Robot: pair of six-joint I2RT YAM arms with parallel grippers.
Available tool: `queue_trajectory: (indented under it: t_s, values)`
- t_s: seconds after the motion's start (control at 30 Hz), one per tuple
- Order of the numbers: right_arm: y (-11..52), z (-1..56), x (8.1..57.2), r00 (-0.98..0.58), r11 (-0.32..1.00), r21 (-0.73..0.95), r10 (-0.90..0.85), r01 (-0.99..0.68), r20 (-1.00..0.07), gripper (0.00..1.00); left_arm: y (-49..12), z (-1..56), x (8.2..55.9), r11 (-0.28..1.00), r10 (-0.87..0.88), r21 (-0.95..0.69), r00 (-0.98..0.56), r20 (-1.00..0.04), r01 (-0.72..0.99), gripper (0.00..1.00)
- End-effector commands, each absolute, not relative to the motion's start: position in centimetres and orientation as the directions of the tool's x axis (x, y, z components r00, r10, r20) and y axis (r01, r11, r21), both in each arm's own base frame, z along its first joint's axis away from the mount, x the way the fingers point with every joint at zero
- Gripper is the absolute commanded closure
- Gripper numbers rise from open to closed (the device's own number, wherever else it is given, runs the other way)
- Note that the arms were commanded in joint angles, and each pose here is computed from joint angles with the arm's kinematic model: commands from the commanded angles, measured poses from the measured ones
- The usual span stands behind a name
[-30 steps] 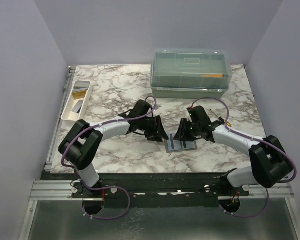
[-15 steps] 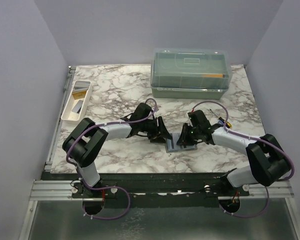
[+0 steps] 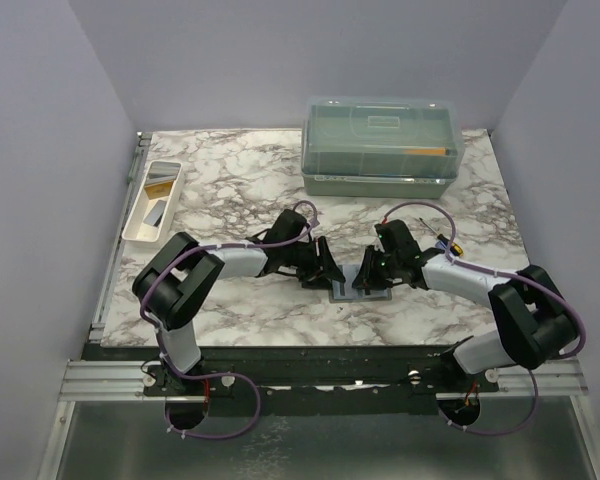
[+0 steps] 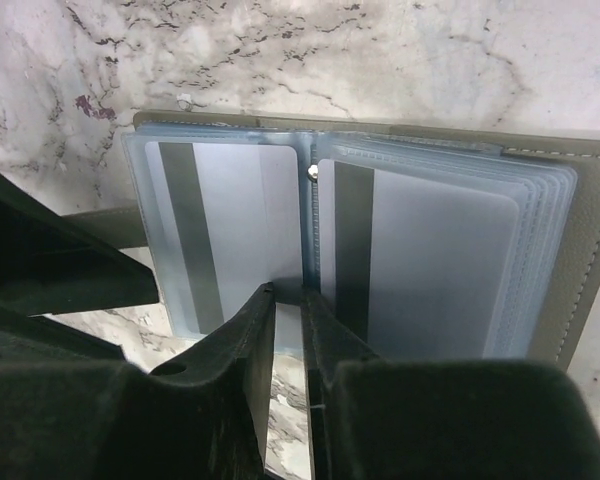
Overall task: Put the credit cards into the card holder
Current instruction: Insert the credit card into the card holder.
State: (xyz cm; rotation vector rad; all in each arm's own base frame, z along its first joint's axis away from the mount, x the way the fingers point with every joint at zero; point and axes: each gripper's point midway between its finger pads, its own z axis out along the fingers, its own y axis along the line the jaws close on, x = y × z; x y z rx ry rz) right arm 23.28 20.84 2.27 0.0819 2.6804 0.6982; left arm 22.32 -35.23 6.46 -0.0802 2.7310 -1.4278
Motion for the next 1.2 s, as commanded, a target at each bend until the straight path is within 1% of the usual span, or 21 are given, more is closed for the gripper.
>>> queue_trajectory:
  t_s: [0.0,0.23,0.4,0.47,0.53,0.7,0.83,0.9,0.93,1.03,1.17]
  values:
    - [20.8,1.3,22.8,-0.937,0.878,0.479,0.147,-0.025,-0.318,0.81,-35.7,5.7,22.8,0.581,-0.069,-0.814,-0.996,-0.059,0.008,0.46]
    - [20.6,1.0,22.8,-0.938,0.881,0.472,0.145,-0.022,-0.314,0.81,-35.9,5.3,22.9,0.588,-0.065,-0.808,-0.996,-0.065,0.015,0.46]
    - [20.8,1.2,22.9,-0.938,0.878,0.478,0.144,-0.026,-0.316,0.81,-36.6,5.9,23.1,0.578,-0.054,-0.815,-0.995,-0.081,0.035,0.54]
    - [20.8,1.4,22.9,-0.937,0.878,0.478,0.145,-0.026,-0.318,0.81,-36.9,6.3,23.2,0.57,-0.049,-0.82,-0.995,-0.087,0.043,0.59]
    - [20.7,1.6,22.9,-0.936,0.879,0.476,0.146,-0.026,-0.321,0.81,-37.1,6.6,23.2,0.566,-0.048,-0.823,-0.994,-0.094,0.05,0.62]
    - [20.6,1.9,22.9,-0.933,0.88,0.474,0.15,-0.024,-0.327,0.81,-37.4,7.1,23.1,0.559,-0.045,-0.827,-0.994,-0.097,0.056,0.62]
    - [20.6,1.8,22.9,-0.935,0.882,0.471,0.147,-0.025,-0.324,0.81,-37.4,7.6,23.0,0.559,-0.047,-0.827,-0.993,-0.109,0.065,0.56]
    - [20.6,1.9,22.9,-0.934,0.882,0.471,0.148,-0.025,-0.326,0.8,-37.5,7.9,23.0,0.563,-0.047,-0.823,-0.992,-0.117,0.071,0.56]
    - [20.6,2.0,22.9,-0.933,0.88,0.473,0.148,-0.027,-0.327,0.79,-37.6,8.1,23.1,0.561,-0.046,-0.825,-0.992,-0.121,0.075,0.56]
    - [20.6,2.5,22.9,-0.931,0.878,0.477,0.149,-0.03,-0.333,0.77,-37.9,8.6,23.0,0.555,-0.041,-0.828,-0.991,-0.124,0.081,0.63]
    - [20.6,2.8,23.0,-0.929,0.879,0.475,0.149,-0.033,-0.34,0.76,-38.1,8.9,23.1,0.567,-0.035,-0.818,-0.99,-0.137,0.094,0.63]
